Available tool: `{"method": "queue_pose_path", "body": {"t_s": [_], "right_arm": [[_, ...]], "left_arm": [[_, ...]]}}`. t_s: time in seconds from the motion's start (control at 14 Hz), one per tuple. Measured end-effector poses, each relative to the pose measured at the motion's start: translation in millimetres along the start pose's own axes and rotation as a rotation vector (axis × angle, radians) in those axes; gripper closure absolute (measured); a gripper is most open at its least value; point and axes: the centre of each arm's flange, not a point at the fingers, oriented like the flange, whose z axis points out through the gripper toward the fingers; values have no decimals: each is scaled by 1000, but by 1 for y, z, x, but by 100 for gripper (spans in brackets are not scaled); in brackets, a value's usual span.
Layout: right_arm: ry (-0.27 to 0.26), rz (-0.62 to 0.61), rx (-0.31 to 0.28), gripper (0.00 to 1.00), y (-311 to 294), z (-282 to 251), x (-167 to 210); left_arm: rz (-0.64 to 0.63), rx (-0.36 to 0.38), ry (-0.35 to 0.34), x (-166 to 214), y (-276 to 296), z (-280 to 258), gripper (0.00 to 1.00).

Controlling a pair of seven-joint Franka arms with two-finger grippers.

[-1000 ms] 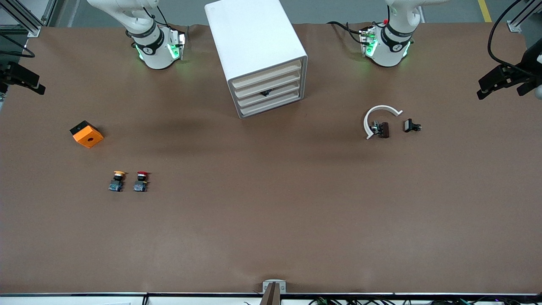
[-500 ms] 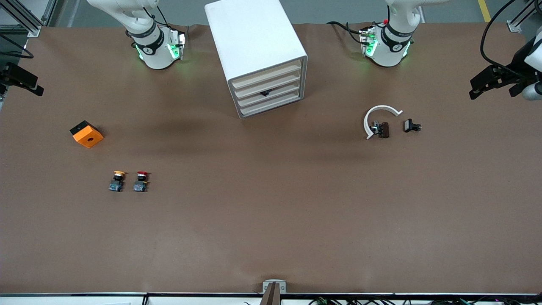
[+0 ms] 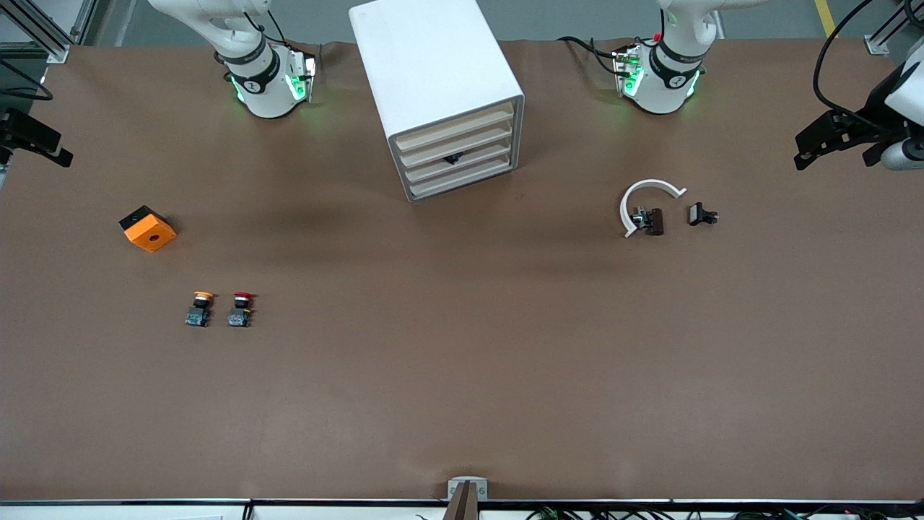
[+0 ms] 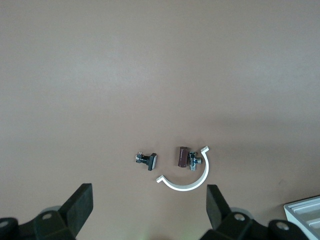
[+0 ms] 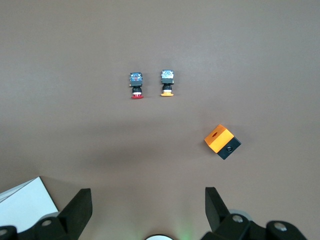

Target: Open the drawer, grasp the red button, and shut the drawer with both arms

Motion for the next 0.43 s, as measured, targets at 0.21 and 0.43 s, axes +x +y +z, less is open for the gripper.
{"method": "queue_pose_path", "body": {"t_s": [0.21,0.43], "right_arm": [[1,4,2,0,0,0,0],[1,4,2,0,0,0,0]], "left_arm": [[0,-1,8,0,0,-4,0],[1,-1,0,3,1,0,0]]}}
